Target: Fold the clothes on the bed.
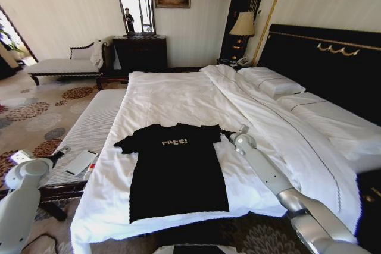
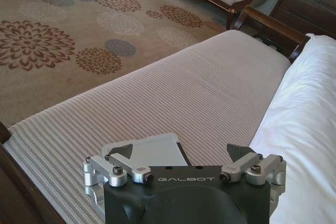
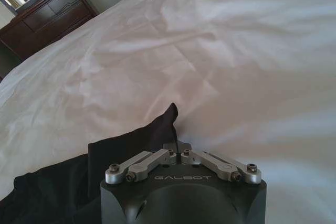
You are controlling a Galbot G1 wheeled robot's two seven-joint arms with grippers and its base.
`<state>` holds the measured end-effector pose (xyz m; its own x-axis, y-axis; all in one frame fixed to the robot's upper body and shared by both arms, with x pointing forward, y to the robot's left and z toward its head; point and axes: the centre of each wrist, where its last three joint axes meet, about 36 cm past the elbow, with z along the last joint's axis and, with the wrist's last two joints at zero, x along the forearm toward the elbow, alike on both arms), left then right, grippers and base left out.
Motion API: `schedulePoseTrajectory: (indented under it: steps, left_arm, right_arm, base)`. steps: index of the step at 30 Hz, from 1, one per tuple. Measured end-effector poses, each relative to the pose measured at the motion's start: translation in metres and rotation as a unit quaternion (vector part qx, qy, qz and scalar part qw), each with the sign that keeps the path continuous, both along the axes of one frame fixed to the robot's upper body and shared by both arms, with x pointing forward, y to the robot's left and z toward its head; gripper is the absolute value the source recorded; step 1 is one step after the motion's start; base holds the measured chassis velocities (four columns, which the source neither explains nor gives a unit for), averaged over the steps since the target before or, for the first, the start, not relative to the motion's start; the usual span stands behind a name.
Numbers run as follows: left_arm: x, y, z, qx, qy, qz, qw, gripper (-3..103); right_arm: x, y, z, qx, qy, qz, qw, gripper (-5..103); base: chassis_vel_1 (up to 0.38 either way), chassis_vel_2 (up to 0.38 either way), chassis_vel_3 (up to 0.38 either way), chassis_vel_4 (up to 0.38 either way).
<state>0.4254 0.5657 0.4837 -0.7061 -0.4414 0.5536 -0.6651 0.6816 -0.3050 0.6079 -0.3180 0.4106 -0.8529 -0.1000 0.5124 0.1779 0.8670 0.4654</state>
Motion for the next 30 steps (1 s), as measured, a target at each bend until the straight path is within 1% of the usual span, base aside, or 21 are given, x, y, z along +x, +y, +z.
schedulePoseTrajectory:
  steps: [7, 8, 11, 13, 14, 16, 17, 18, 20, 21, 22, 23, 25, 26, 27, 28, 29, 30]
  left_arm:
    - [-0.001, -0.002, -0.004, -0.005, 0.0, 0.0, 1.0, 100]
    - [-0.001, -0.002, -0.004, -0.006, -0.001, -0.001, 1.0, 100]
    - [-0.005, -0.008, 0.0, -0.021, -0.003, -0.012, 0.9997, 100]
    - [-0.008, -0.011, 0.001, -0.026, -0.001, -0.018, 0.9995, 100]
    - [-0.012, -0.013, 0.001, -0.026, 0.004, -0.022, 0.9994, 100]
    - [-0.03, -0.025, 0.011, -0.026, 0.013, -0.047, 0.9984, 100]
    - [-0.03, -0.025, 0.011, -0.026, 0.013, -0.047, 0.9984, 100]
    - [-0.036, -0.031, 0.016, -0.031, 0.015, -0.055, 0.9979, 100]
    - [-0.059, -0.058, 0.032, -0.048, 0.022, -0.096, 0.9939, 100]
    - [-0.059, -0.058, 0.032, -0.048, 0.022, -0.096, 0.9939, 100]
    - [-0.068, -0.072, 0.038, -0.052, 0.027, -0.117, 0.9914, 100]
    - [-0.075, -0.083, 0.04, -0.056, 0.033, -0.133, 0.9891, 100]
    - [-0.099, -0.126, 0.043, -0.07, 0.058, -0.189, 0.9777, 100]
    - [-0.106, -0.139, 0.042, -0.076, 0.064, -0.203, 0.9742, 100]
    - [-0.106, -0.139, 0.042, -0.076, 0.064, -0.203, 0.9742, 100]
    - [-0.117, -0.159, 0.04, -0.086, 0.074, -0.224, 0.9679, 100]
    - [-0.124, -0.172, 0.039, -0.094, 0.082, -0.236, 0.9637, 100]
    - [-0.136, -0.193, 0.036, -0.108, 0.092, -0.257, 0.9559, 100]
  right_arm:
    - [-0.018, -0.001, -0.005, -0.01, 0.007, 0.005, 1.0, 0]
    - [-0.02, -0.001, -0.005, -0.012, 0.009, 0.004, 1.0, -2]
    - [-0.029, -0.002, -0.001, -0.01, 0.012, 0.0, 1.0, 14]
    - [-0.035, -0.005, 0.004, -0.005, 0.014, 0.001, 1.0, 14]
    - [-0.037, -0.005, 0.007, -0.003, 0.013, 0.002, 1.0, 19]
    - [-0.057, -0.011, 0.025, 0.008, 0.01, 0.011, 1.0, 30]
    - [-0.057, -0.011, 0.025, 0.008, 0.01, 0.011, 1.0, 30]
    - [-0.067, -0.013, 0.032, 0.012, 0.009, 0.016, 1.0, 36]
    - [-0.1, -0.012, 0.046, 0.022, 0.012, 0.04, 0.999, 46]
    - [-0.1, -0.012, 0.046, 0.022, 0.012, 0.04, 0.999, 46]
    - [-0.115, -0.011, 0.05, 0.021, 0.017, 0.051, 0.998, 46]
    - [-0.126, -0.01, 0.053, 0.021, 0.02, 0.058, 0.998, 51]
    - [-0.155, -0.004, 0.062, 0.024, 0.032, 0.072, 0.997, 63]
    - [-0.163, -0.002, 0.064, 0.026, 0.035, 0.074, 0.996, 68]
    - [-0.163, -0.002, 0.064, 0.026, 0.035, 0.074, 0.996, 68]
    - [-0.171, 0.002, 0.065, 0.028, 0.04, 0.076, 0.996, 73]
    - [-0.177, 0.004, 0.066, 0.029, 0.04, 0.078, 0.996, 73]
    - [-0.185, 0.01, 0.069, 0.032, 0.041, 0.08, 0.995, 79]
  base:
    - [0.0, 0.0, 0.0, 0.0]
    - [0.0, 0.0, 0.0, 0.0]
    - [0.0, 0.0, 0.0, 0.0]
    - [0.0, 0.0, 0.0, 0.0]
    - [0.0, 0.0, 0.0, 0.0]
    - [0.0, 0.0, 0.0, 0.0]
    - [0.0, 0.0, 0.0, 0.0]
    - [0.0, 0.0, 0.0, 0.0]
    - [0.0, 0.0, 0.0, 0.0]
    - [0.0, 0.0, 0.0, 0.0]
    - [0.0, 0.0, 0.0, 0.0]
    - [0.0, 0.0, 0.0, 0.0]
    - [0.0, 0.0, 0.0, 0.0]
    - [0.0, 0.0, 0.0, 0.0]
    - [0.0, 0.0, 0.0, 0.0]
    - [0.0, 0.0, 0.0, 0.0]
    - [0.0, 0.0, 0.0, 0.0]
    - [0.0, 0.0, 0.0, 0.0]
